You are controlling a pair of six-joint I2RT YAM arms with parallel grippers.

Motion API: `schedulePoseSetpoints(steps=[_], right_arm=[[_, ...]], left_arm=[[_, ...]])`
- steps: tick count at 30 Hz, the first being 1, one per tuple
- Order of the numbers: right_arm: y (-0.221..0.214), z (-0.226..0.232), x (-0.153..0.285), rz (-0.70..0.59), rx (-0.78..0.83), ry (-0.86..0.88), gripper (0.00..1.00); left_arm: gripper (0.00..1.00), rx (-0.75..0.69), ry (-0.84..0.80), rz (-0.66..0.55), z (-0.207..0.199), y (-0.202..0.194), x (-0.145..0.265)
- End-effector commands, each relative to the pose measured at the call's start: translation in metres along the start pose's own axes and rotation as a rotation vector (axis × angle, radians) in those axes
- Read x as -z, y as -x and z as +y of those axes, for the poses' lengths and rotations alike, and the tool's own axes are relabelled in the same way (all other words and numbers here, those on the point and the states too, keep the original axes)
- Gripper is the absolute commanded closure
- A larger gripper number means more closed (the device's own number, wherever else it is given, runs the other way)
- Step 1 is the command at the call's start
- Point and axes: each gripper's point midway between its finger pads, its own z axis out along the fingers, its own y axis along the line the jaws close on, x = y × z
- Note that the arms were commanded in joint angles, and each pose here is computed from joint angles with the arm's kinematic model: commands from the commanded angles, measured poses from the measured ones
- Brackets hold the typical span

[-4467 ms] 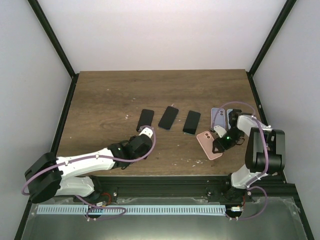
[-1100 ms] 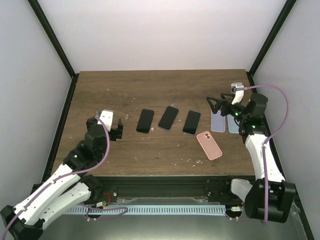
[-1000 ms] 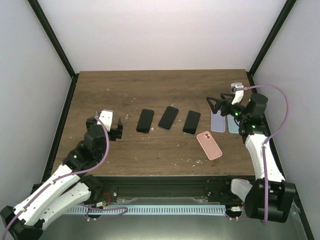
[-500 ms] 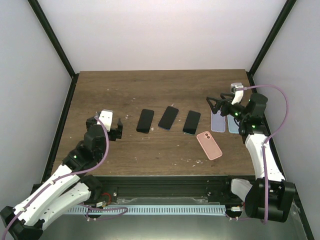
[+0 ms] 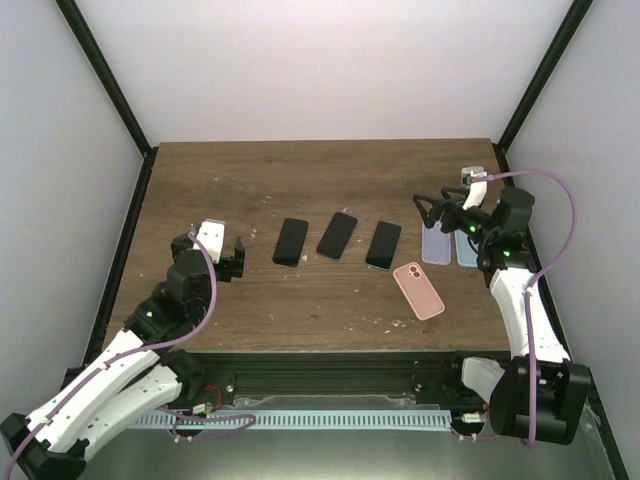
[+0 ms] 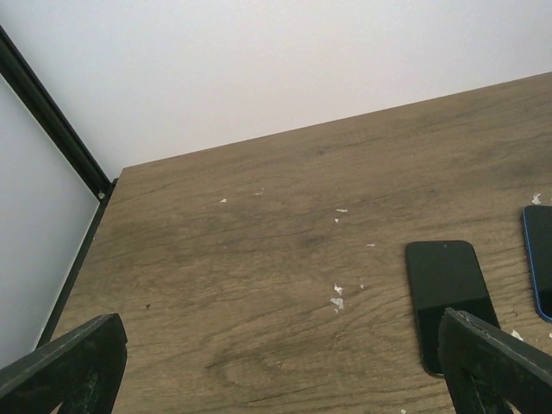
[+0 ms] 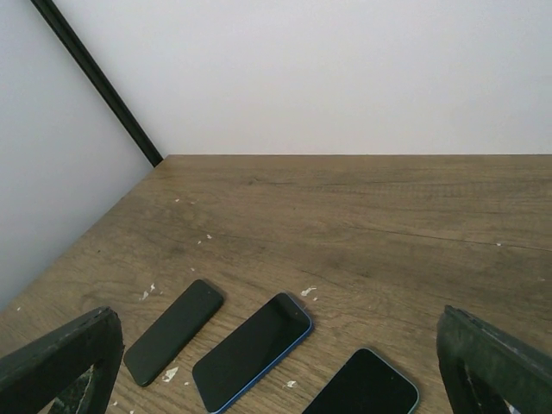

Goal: Take the phone out of the phone case
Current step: Reset both arms

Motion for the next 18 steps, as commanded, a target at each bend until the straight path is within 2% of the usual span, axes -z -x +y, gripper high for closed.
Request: schedulePoseSetpoints(steps=[1,18], right_arm=[[0.0051,-0.0070,0.0042,-0.022,0.025,-0.046,0.00],[0.0062,-0.0114,0.0086,-0.045,0.023,-0.092,0.00]], left_arm=[[0.00,0.003,0.002,-0.002,0.0002,-0.0014,-0.0010],[0.00,-0.011,0.003,0.015,-0.0019,-0.0073,-0.0045]])
